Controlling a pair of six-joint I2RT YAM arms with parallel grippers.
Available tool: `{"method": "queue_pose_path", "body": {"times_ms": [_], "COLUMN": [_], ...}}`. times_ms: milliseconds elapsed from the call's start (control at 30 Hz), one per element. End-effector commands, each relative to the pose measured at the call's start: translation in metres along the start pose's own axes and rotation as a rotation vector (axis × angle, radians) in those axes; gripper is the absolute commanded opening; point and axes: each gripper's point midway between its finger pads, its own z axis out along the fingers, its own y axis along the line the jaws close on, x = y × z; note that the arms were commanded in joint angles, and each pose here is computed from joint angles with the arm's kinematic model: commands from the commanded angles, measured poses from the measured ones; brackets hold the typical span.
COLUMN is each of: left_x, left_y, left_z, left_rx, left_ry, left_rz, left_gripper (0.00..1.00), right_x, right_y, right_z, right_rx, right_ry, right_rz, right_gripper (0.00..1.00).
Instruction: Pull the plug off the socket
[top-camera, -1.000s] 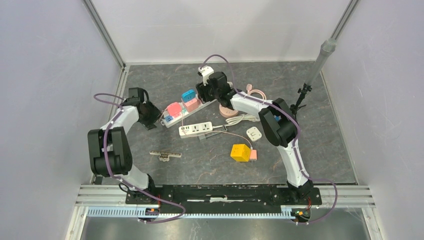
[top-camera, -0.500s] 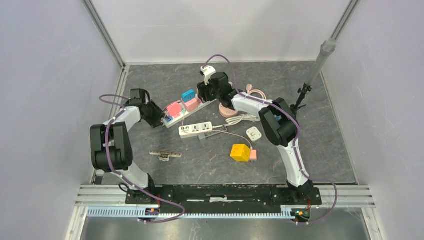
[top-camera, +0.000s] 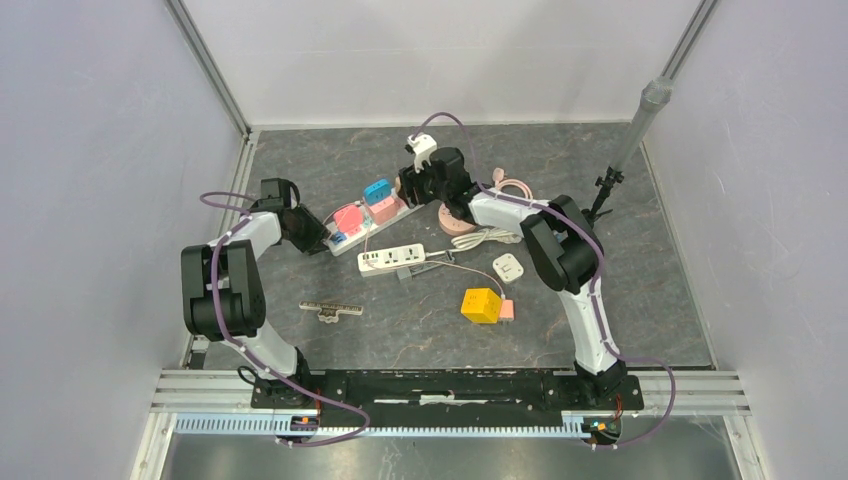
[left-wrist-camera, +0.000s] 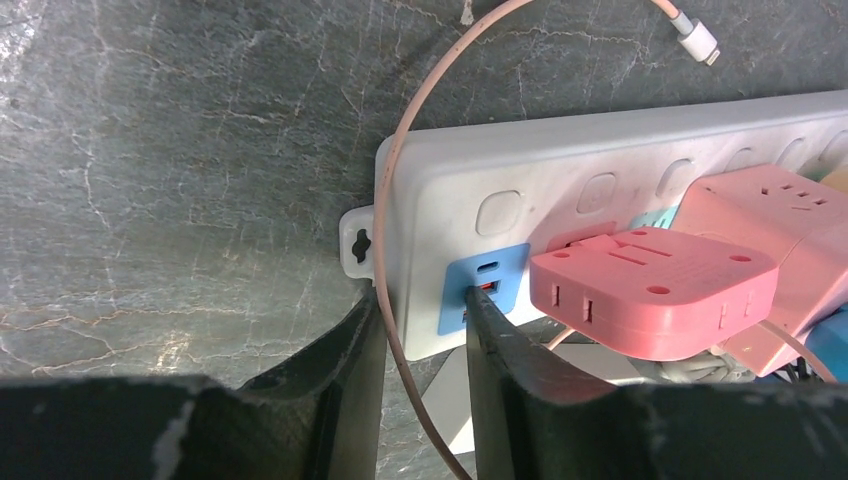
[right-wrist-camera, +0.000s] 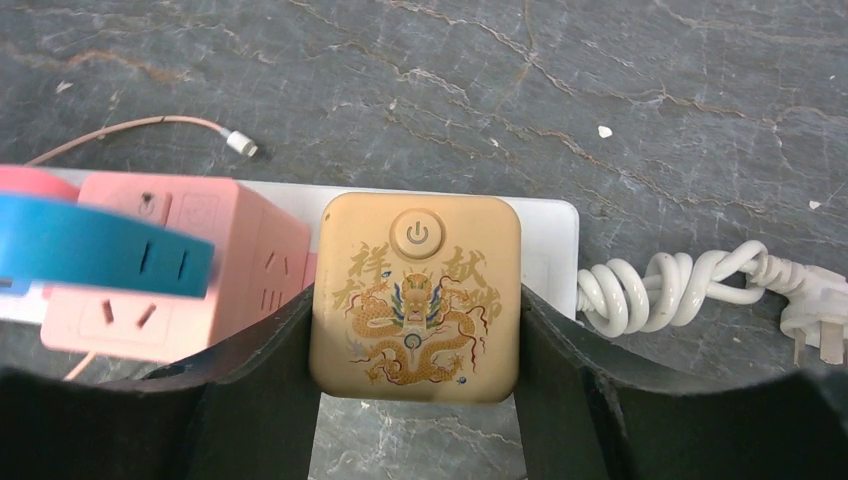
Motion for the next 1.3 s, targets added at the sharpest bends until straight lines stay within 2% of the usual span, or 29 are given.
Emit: {"method": "queue_pose_path", "body": {"times_ms": [0,200,267,367,433,600,733,800,933,967,1267], "left_x": [0.016,0.019,0.021,0.022,0.024,0.026,0.026,0.026,0.027,0.027,0.024], "left_y": [0.032,0.036,0.037,0.039,0.04,0.043,0.045,0.046,0.044,0.044,0.043], "left_z": [0.01,0.013,0.014,0.014,0.015,0.016,0.016,0.016,0.016,0.016,0.015], "left_rx": [-0.141,-0.175,-0.185,-0.203,-0.213,-0.232,-0.25,-0.255,-0.25,-0.252,-0.252], "left_ry": [0.037,0.053,0.058,0.064,0.071,0.079,0.08,0.082,0.094,0.093,0.09], "left_rz": [-0.03,-0.02,-0.016,-0.008,-0.002,0.006,0.013,0.016,0.015,0.014,0.023], "left_gripper": [0.35,0.33,0.33,0.33,0.32,0.31,0.3,0.3,0.3,0.3,0.29], "right_x": [-0.081,-0.066,-0.063,-0.067,-0.07,-0.073,-0.078,-0.086,-0.118,-0.125,-0.132], "right_y": [0.05,0.035,0.031,0.031,0.035,0.052,0.041,0.033,0.021,0.016,0.005], "right_z": [-0.037,-0.024,-0.023,-0.021,-0.018,-0.015,-0.019,-0.024,-0.05,-0.054,-0.061], "right_rx": [-0.206,-0.143,-0.145,-0.242,-0.28,-0.233,-0.156,-0.144,-0.306,-0.318,-0.247], "right_ry": [-0.274,-0.199,-0.199,-0.226,-0.227,-0.195,-0.192,-0.214,-0.359,-0.381,-0.384], "right_rz": [-0.087,-0.124,-0.064,0.131,0.194,0.042,-0.024,-0.001,0.277,0.305,0.21], "right_gripper": [0.0,0.0,0.0,0.0,0.0,0.0,0.0,0.0,0.0,0.0,0.0]}}
